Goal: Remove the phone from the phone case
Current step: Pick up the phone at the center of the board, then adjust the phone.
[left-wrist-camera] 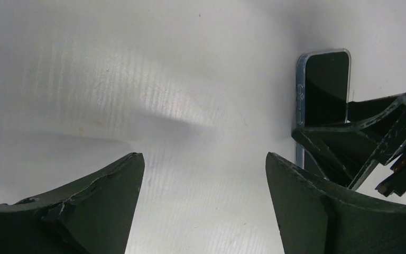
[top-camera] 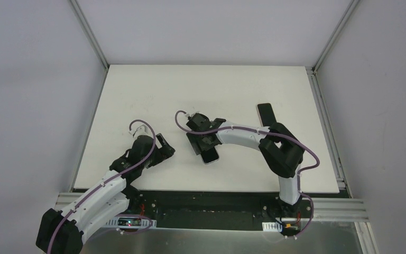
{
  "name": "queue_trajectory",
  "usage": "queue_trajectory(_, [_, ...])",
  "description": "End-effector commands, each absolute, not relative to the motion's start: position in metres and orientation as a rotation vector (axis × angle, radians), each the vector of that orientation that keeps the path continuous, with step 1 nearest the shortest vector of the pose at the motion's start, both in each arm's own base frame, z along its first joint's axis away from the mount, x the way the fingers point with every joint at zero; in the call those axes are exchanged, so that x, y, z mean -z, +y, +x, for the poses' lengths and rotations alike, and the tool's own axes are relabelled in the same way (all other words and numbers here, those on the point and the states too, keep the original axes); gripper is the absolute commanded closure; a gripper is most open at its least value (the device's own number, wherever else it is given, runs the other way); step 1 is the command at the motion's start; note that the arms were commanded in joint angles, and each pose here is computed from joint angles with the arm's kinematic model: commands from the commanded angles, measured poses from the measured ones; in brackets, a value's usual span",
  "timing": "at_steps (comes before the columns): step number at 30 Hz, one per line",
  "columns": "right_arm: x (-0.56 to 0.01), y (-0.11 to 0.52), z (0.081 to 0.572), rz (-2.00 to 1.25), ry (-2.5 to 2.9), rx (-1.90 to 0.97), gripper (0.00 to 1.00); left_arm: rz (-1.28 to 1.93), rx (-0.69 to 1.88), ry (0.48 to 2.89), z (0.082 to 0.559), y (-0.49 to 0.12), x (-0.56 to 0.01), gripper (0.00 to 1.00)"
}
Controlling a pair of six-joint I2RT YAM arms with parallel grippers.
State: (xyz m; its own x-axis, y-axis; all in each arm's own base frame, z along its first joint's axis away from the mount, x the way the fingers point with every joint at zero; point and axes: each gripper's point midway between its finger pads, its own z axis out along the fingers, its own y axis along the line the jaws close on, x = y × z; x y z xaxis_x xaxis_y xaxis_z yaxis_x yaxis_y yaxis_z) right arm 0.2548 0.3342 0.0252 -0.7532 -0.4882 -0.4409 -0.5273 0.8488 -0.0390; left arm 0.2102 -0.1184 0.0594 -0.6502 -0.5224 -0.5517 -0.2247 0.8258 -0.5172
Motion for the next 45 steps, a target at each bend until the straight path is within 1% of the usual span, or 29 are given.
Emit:
queue_trajectory(1, [-0.053,0.315,0.251,-0.700,2.558,-0.084,1.00,-0.530,0.614,2.190,0.230,-0.130,-0.090,0.12])
queue_trajectory(8, [-0.063,0.304,0.245,-0.656,2.543,-0.106,1.00,-0.519,0.741,2.144,0.242,-0.150,-0.101,0.08])
queue_trajectory(14, [-0.078,0.289,0.235,-0.612,2.513,-0.137,1.00,-0.469,0.983,2.109,0.250,-0.187,-0.122,0.01])
queue_trajectory(17, [-0.090,0.283,0.229,-0.581,2.492,-0.184,1.00,-0.400,1.093,2.141,0.251,-0.209,-0.131,0.01])
queue_trajectory(21, [-0.104,0.276,0.220,-0.555,2.468,-0.252,1.00,-0.360,1.220,2.116,0.257,-0.230,-0.142,0.01])
queue_trajectory(27, [-0.124,0.267,0.205,-0.538,2.434,-0.351,1.00,-0.303,1.317,2.084,0.264,-0.252,-0.161,0.01])
queue_trajectory(34, [-0.140,0.258,0.196,-0.509,2.380,-0.417,1.00,-0.105,1.376,2.068,0.252,-0.297,-0.180,0.02])
queue_trajectory(45, [-0.153,0.256,0.189,-0.493,2.338,-0.486,1.00,-0.067,1.413,2.136,0.256,-0.327,-0.169,0.09])
